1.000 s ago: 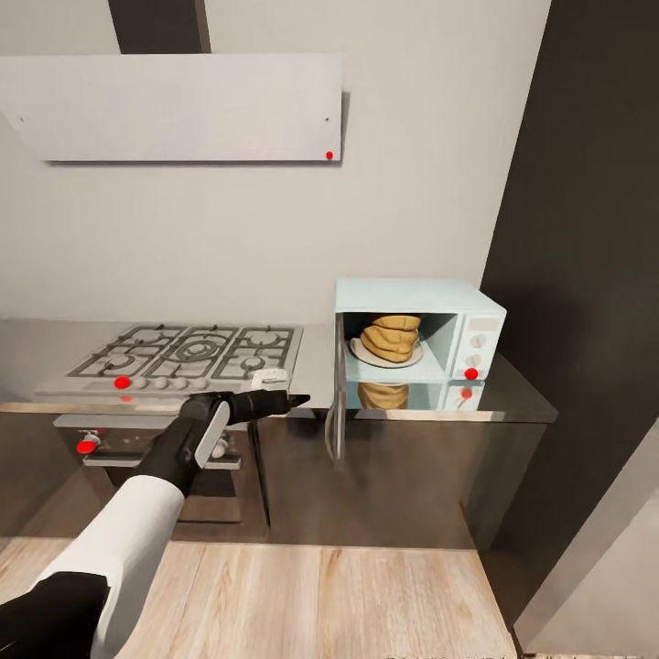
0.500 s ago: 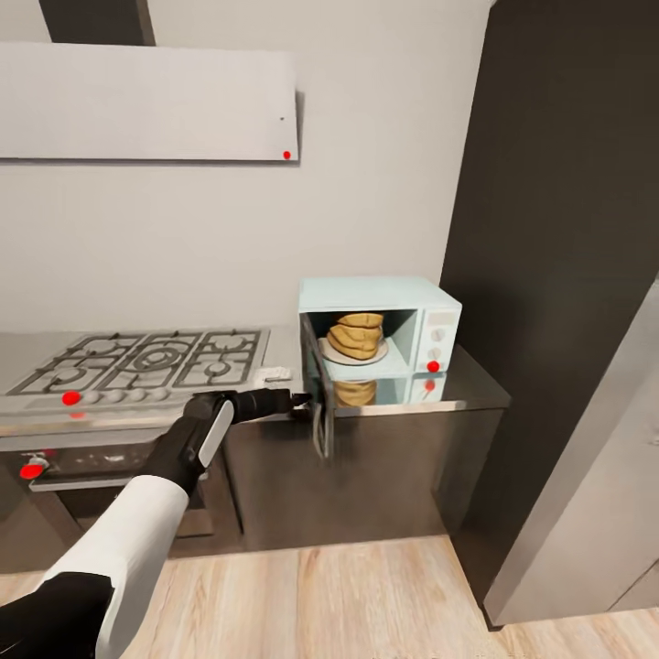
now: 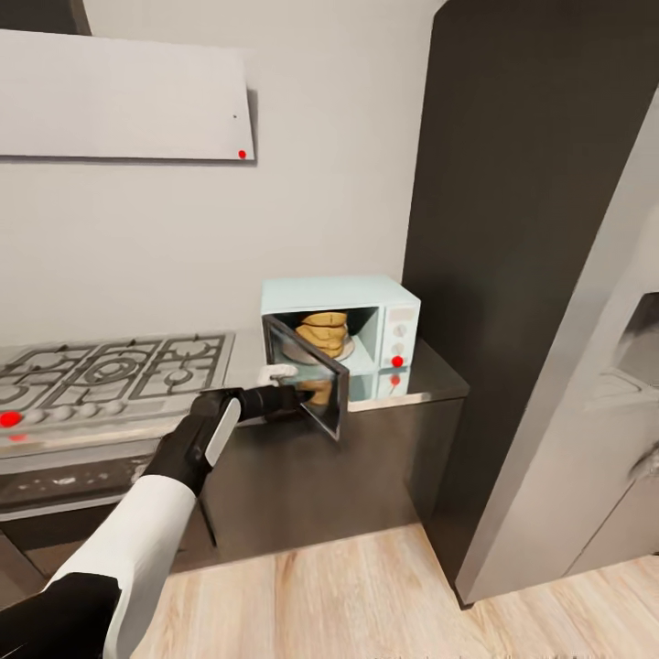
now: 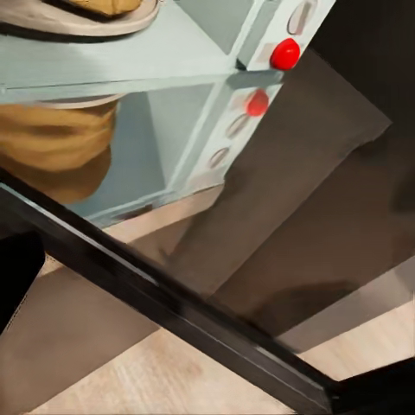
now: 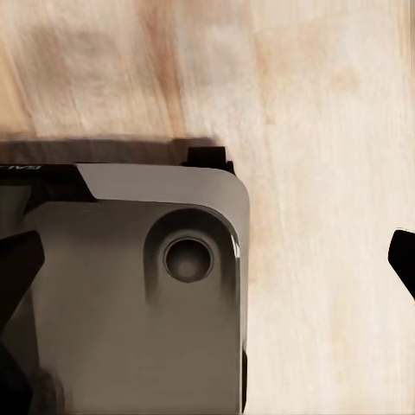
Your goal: In the kitchen, take the popcorn bag from the countertop, put it into the microwave, and heat it until the popcorn is cooked so the cooked popcorn ends up inside the bag.
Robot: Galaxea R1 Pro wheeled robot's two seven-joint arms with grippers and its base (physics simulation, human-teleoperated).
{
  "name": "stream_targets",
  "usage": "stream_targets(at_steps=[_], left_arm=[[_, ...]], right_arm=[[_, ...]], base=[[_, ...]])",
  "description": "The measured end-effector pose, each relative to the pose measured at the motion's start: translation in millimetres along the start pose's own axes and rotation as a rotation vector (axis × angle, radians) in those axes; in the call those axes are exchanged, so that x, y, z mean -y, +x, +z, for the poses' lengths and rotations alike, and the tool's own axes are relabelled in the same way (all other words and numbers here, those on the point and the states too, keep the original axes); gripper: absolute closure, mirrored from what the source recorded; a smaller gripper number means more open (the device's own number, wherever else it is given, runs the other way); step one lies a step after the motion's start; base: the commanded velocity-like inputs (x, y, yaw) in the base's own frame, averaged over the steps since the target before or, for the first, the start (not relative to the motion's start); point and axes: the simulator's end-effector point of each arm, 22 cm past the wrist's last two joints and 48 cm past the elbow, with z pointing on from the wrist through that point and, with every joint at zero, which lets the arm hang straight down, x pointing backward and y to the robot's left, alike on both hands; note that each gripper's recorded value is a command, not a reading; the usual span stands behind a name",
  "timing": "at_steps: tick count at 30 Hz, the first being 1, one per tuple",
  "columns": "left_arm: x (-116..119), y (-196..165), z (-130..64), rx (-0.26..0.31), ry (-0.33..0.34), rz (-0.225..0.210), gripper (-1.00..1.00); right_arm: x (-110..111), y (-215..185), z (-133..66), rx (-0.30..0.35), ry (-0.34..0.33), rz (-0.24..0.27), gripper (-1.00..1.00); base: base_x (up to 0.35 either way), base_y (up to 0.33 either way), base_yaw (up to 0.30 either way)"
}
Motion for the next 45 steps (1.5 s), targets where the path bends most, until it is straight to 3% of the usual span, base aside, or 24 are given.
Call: stream_targets(at_steps=[12,20,25,31,32,33,38,40,42,44,45], left_arm=[[-4,-5,-0.5,0.012,-0.034,0.003,-1.0],[-37,-8,-5.0,0.019,-0.194,0.002,-1.0],[-39,-24,-8.5,0.057,-0.288,0.006,-1.0],[-63,-25,-18.3,0.055,-0.482,0.031,-1.0],[-65,-24,-19.7,0.054,-0.503,0.03,-1.0],[-59,-23,-16.3,0.056,-0.483,0.013,-1.0],[-67,-23,-24.3,0.05,-0.62,0.077,-1.0],[-69,-38,-33.8,0.09,-0.659,0.084,-1.0],[-75,-43,-42.4,0.107,-0.706,0.082,-1.0],[-78,-43,-45.0,0.12,-0.723,0.04,-1.0],[-77,-43,-44.7,0.12,-0.721,0.04,-1.0]], right_arm=[[0,0,0.0,0.0,0.0,-0.001,-1.0],[0,0,0.0,0.0,0.0,0.0,-1.0],[0,0,0.0,0.0,0.0,0.0,-1.0],[0,0,0.0,-0.001,0.0,-0.001,-1.0],[0,1,0.0,-0.002,0.0,-0.001,-1.0],[0,1,0.0,-0.002,0.0,0.0,-1.0],[0,1,0.0,-0.002,0.0,0.0,-1.0],[0,0,0.0,-0.001,0.0,0.0,-1.0],[1,0,-0.1,0.0,0.001,0.0,-1.0],[3,0,-0.2,0.0,0.004,0.001,-1.0],[5,0,-0.3,0.0,0.006,0.001,-1.0]], base=[[0.0,0.0,-0.241],[0.0,0.0,-0.241],[0.0,0.0,-0.241],[0.0,0.0,-0.241],[0.0,0.0,-0.241],[0.0,0.0,-0.241],[0.0,0.0,-0.241],[0.0,0.0,-0.218],[0.0,0.0,-0.082],[0.0,0.0,-0.025],[0.0,0.0,-0.009]])
